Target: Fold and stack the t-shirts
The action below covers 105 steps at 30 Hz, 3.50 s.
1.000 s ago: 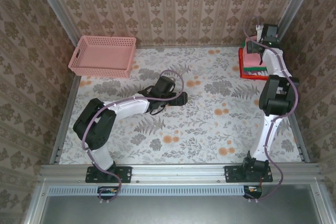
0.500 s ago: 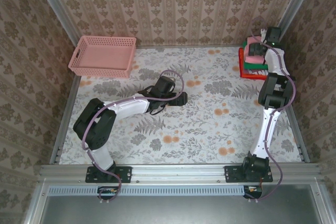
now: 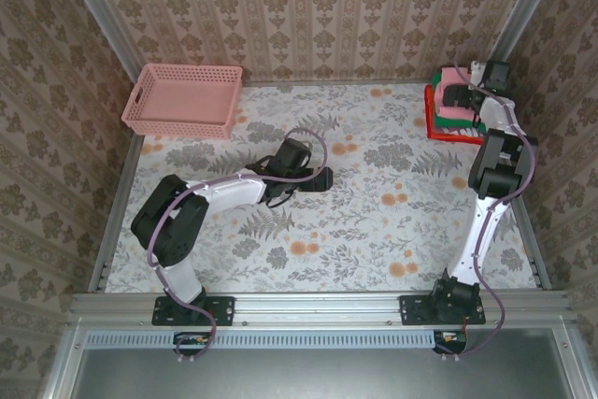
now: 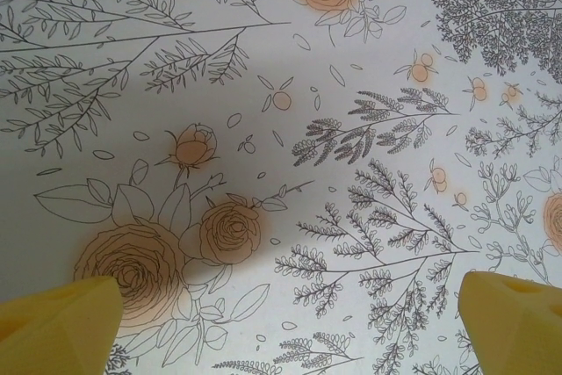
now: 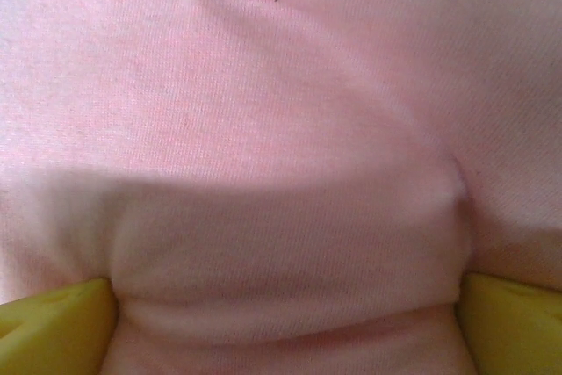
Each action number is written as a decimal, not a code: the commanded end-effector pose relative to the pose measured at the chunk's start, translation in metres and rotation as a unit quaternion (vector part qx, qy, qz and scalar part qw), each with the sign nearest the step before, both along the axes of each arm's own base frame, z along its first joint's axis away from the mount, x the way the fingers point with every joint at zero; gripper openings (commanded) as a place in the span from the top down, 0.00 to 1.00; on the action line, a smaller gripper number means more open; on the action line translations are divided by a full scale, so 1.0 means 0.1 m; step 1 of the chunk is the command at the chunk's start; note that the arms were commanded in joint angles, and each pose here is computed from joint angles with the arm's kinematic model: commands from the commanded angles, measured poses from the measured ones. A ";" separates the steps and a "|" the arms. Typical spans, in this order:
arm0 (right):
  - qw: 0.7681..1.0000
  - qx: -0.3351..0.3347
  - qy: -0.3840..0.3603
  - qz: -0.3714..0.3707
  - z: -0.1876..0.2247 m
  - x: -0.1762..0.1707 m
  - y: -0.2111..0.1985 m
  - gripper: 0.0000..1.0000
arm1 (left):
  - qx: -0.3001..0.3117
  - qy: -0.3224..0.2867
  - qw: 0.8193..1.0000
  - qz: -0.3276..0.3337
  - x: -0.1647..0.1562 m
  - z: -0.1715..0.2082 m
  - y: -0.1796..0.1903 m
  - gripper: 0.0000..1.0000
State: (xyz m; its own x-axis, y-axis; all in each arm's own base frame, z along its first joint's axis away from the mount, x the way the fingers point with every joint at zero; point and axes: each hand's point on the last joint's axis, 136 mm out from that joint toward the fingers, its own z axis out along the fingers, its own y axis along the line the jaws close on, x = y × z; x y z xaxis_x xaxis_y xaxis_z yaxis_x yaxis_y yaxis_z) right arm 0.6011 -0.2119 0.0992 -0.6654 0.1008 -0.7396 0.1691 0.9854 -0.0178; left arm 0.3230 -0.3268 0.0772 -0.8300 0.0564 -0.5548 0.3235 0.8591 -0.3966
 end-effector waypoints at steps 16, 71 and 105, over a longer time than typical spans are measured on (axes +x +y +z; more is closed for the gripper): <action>0.998 0.029 -0.063 -0.010 0.89 -0.27 0.16 0.00 | -0.021 -0.019 1.000 -0.004 -0.02 0.15 -0.01 0.00; 0.979 -0.018 -0.204 -0.015 0.30 -2.27 1.87 0.00 | 0.192 -0.319 0.903 0.214 0.38 0.46 3.19 0.00; 0.980 -0.017 -0.197 0.035 -0.01 -2.02 2.01 0.00 | 0.184 -0.309 0.912 0.198 0.76 0.16 3.24 0.00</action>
State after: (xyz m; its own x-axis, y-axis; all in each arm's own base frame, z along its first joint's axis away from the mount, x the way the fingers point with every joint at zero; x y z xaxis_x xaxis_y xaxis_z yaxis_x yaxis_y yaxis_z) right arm 0.3980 -0.0155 0.0966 -0.3511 0.0467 -0.9352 0.1297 0.9916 0.0008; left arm 0.3905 -0.0007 0.0778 -0.4072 0.0933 -0.9086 0.0252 0.9955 0.0910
